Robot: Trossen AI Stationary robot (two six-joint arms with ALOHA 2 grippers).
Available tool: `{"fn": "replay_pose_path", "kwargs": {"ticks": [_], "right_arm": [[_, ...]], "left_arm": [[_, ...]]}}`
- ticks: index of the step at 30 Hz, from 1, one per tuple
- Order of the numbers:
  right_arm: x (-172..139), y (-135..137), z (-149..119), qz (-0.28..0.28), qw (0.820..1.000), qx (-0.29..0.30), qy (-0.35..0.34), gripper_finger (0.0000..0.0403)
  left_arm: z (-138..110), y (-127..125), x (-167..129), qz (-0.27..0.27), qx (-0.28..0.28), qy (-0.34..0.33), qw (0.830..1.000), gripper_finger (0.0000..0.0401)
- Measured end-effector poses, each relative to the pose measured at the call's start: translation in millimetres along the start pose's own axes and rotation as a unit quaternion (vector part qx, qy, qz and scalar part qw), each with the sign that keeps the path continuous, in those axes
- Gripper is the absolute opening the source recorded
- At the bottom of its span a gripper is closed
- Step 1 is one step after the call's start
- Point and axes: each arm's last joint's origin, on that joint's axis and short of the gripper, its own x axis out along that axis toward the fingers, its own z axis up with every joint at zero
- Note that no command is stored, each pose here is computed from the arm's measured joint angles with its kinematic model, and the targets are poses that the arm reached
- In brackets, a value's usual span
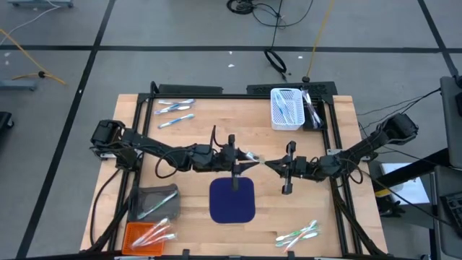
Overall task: Pick & Place Toothbrushes
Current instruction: Put the green toothbrush into the black bin
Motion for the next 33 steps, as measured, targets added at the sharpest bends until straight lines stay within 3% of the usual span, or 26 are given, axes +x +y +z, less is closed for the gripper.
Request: {"fn": "replay_pose_path", "kwargs": {"ticks": [2,18,27,33], "right_arm": [[0.0,0.0,0.0,-0.001,1.000,0.000,0.000,0.0000],[0.0,0.1,-1.2,0.001,1.000,-0.005,0.005,0.0003],[-0.2,0.3,-2.1,0.001,1.000,-0.008,0.010,0.0031],[-0.3,0.6,-2.7,0.002,1.000,-0.009,0.012,0.0035]], "left_arm": [[-0.1,0.0,0.0,0.000,0.000,0.000,1.000,0.0013],[4.0,-4.6,-7.1,0.011,0.003,0.027,1.000,0.0003],[21.0,-26.3,-48.2,0.030,0.000,0.140,0.990,0.0002],[36.1,-39.3,-86.6,0.025,-0.045,0.202,0.978,0.0001]]}}
